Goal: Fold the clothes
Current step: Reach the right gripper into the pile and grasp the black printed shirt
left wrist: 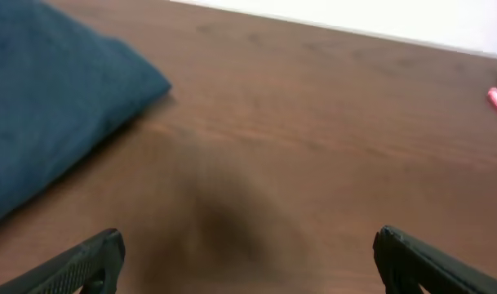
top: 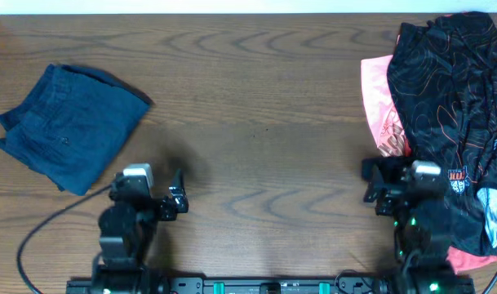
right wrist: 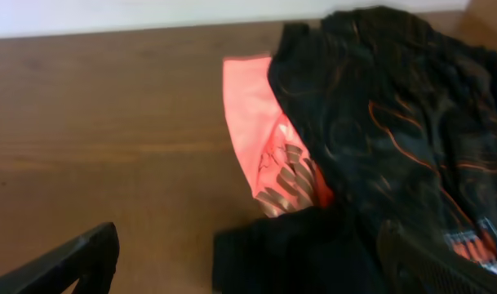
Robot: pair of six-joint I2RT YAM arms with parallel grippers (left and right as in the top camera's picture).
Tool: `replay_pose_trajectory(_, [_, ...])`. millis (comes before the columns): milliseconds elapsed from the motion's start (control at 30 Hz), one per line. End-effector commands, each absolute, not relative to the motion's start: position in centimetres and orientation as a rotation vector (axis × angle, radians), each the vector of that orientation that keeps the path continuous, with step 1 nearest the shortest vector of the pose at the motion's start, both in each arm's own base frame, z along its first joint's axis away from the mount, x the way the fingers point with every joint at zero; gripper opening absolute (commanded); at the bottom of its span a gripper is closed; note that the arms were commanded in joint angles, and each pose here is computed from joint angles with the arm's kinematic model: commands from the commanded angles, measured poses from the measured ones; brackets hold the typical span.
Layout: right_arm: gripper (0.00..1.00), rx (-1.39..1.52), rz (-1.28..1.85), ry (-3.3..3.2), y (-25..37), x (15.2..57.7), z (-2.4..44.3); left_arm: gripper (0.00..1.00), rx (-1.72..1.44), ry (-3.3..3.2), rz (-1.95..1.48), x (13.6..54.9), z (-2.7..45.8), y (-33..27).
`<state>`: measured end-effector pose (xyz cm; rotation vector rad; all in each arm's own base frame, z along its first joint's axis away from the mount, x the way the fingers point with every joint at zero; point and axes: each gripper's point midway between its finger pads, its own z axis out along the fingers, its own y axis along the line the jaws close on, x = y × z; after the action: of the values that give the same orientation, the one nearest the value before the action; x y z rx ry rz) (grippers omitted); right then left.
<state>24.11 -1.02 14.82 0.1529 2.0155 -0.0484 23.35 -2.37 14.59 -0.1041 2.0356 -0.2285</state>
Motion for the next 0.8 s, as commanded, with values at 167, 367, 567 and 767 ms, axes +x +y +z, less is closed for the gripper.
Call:
replay_pose_trajectory(167, [0.99, 0.258, -0.159, 2.399, -2.6, 26.7, 15.2, 0.98, -0.137, 2.277, -0.231, 24.3, 18.0, -2.5])
replay_pose_trajectory(367, [0.99, 0.305, -0.217, 2.543, -3.2, 28.9, 12.5, 0.98, -0.150, 2.376, -0.224, 25.3, 16.8, -2.6])
replay_pose_trajectory(567, [0.95, 0.667, -0.410, 2.634, -6.5, 27.9, 7.4, 0.98, -0.158, 2.439, -0.219, 25.6, 15.3, -2.6])
replay_pose_trajectory(767, [0.66, 0.760, -0.442, 2.722, -6.8, 27.7, 3.5, 0.98, -0.161, 2.465, -0.217, 25.7, 14.7, -2.6])
